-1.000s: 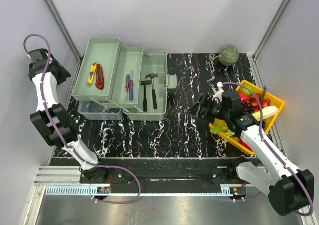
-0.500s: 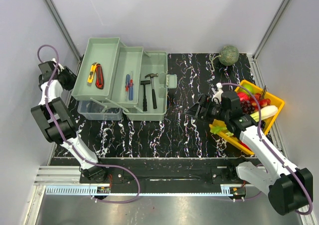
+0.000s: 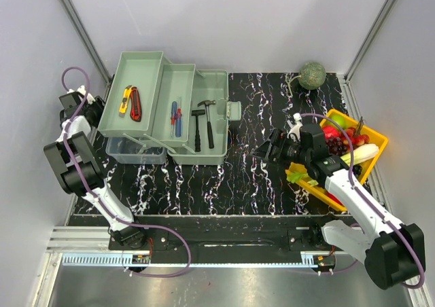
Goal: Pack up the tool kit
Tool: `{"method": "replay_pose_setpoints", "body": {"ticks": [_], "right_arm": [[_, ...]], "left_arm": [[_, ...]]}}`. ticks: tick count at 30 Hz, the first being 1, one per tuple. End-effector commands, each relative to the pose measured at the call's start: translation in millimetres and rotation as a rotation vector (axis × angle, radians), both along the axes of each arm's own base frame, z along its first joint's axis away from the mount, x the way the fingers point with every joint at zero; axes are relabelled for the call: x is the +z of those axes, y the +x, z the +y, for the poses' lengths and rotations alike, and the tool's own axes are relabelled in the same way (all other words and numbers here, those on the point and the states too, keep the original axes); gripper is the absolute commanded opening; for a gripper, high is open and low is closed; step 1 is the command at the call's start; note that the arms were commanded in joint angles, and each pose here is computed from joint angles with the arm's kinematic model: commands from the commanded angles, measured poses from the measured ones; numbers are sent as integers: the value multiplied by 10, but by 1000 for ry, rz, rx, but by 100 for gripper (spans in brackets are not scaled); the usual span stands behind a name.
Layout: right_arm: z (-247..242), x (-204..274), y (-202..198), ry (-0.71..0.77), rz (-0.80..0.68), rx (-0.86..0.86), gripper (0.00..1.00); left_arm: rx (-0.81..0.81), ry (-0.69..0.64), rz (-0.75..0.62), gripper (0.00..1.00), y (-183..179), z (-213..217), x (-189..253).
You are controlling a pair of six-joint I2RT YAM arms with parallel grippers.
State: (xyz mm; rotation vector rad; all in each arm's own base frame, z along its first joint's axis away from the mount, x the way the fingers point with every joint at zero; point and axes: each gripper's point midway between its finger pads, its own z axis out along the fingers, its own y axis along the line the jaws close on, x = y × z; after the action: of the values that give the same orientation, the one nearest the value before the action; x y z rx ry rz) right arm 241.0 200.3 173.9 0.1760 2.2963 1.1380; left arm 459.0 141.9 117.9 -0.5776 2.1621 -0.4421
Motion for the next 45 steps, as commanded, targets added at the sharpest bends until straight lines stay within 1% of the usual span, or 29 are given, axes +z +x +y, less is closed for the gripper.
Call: {"method": "replay_pose_setpoints", "body": {"ticks": [1,5,14,16,17,20,22,23,24,26,30,34,36,40,45], "right_arm": [[44,56,66,11,-41,12,91],[54,24,75,22,-27,6,91],[59,-55,138,12,-1,-10,91],[84,-92,155,18,18,-7,91],[94,-119,167,23,27,-7,90],[158,-158,181,60,50,4,90],[207,-178,185,90,61,19,89],[225,-198,176,100,71,27,89],[240,-226,173,107,80,33,89],[265,-215,215,119,64,39,89],[256,-322,266,87,89,30,88],[242,-448,410,62,111,-19,86],[256,-502,500,54,123,-34,84],[331,-623,720,52,141,-47,81],[328,-710,943,-1,140,-110,78]], "left_arm": [[-53,53,-72,45,77,-9,74],[-70,45,-71,40,76,-41,36],[-79,91,-34,40,61,-151,-152],[-80,88,-31,37,68,-171,-155],[-81,85,-31,35,72,-187,-155],[-72,95,-35,23,75,-179,-124],[-61,122,-32,9,76,-158,-91],[-56,135,-34,4,75,-143,-62],[-50,139,-34,0,74,-140,-46],[-35,150,-46,0,76,-111,39],[3,208,-67,0,93,-58,271],[32,261,-108,0,95,-16,568],[30,266,-132,0,88,-42,680],[-35,257,-214,0,71,-206,943],[-22,293,-302,0,38,-306,1316]]}}
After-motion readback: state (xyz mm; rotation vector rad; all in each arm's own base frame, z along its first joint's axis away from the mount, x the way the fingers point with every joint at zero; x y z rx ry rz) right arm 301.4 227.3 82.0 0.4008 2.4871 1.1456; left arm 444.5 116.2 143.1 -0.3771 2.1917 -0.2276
